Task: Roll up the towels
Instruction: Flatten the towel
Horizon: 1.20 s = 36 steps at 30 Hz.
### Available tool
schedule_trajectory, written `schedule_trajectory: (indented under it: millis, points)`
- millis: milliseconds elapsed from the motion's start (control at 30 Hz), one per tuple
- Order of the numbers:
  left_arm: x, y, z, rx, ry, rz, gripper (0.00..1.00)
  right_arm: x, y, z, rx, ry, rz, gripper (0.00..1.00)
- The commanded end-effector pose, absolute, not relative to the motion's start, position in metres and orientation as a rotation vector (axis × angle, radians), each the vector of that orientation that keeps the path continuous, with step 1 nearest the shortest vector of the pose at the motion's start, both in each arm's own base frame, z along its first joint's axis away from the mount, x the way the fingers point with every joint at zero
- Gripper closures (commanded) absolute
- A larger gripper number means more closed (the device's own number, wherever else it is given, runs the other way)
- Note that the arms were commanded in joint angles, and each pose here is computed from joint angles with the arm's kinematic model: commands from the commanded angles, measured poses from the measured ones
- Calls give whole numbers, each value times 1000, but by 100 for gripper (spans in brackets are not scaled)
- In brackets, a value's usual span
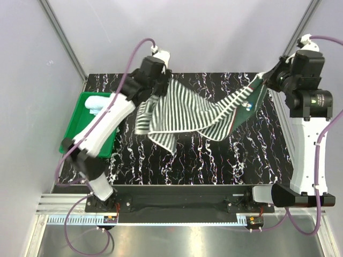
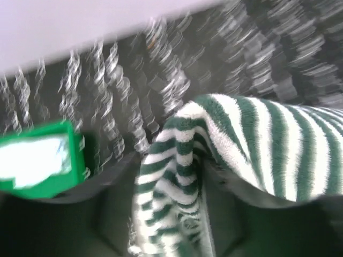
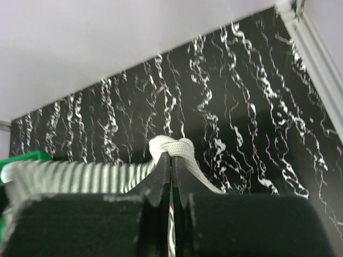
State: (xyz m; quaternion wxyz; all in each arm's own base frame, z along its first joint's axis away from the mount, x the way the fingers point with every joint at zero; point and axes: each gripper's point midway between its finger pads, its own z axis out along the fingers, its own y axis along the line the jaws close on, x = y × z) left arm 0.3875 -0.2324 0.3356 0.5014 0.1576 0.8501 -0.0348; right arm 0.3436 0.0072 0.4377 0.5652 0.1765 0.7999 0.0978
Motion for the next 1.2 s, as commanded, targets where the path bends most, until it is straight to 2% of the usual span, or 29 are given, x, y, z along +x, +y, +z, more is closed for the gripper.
schedule_trajectory:
  millis: [0, 67, 100, 167, 367, 467, 700, 733, 833, 1000, 1167]
  points:
    - [376, -223, 200, 533, 2431, 17, 36, 339, 12, 448, 398, 1806, 270, 100]
    - [371, -227, 200, 485, 2397, -46, 17, 335, 14, 445, 387, 1801, 284, 100]
    - [362, -221, 185, 478, 2424, -41, 13, 335, 14, 434, 387, 1821, 278, 100]
    - [356, -216, 192, 398, 2399, -65, 11, 336, 18, 426, 370, 1842, 297, 100]
    - [319, -210, 176, 332, 2429, -103, 15, 339, 23, 407, 355, 1881, 319, 100]
    - [291, -226, 163, 360, 2432, -193, 16, 340, 26, 399, 347, 1899, 329, 100]
    - [242, -302, 103, 280, 2550, -692, 20, 343, 29, 385, 350, 1923, 348, 100]
    - [241, -319, 105, 270, 2520, -812, 21, 343, 28, 384, 352, 1926, 340, 100]
    - [235, -337, 100, 175, 2517, -925, 22, 342, 27, 383, 350, 1930, 331, 100]
    - [231, -356, 73, 84, 2620, -943, 22, 341, 29, 382, 341, 1939, 343, 100]
    - [229, -378, 57, -5, 2631, -1103, 25, 340, 27, 381, 339, 1941, 328, 100]
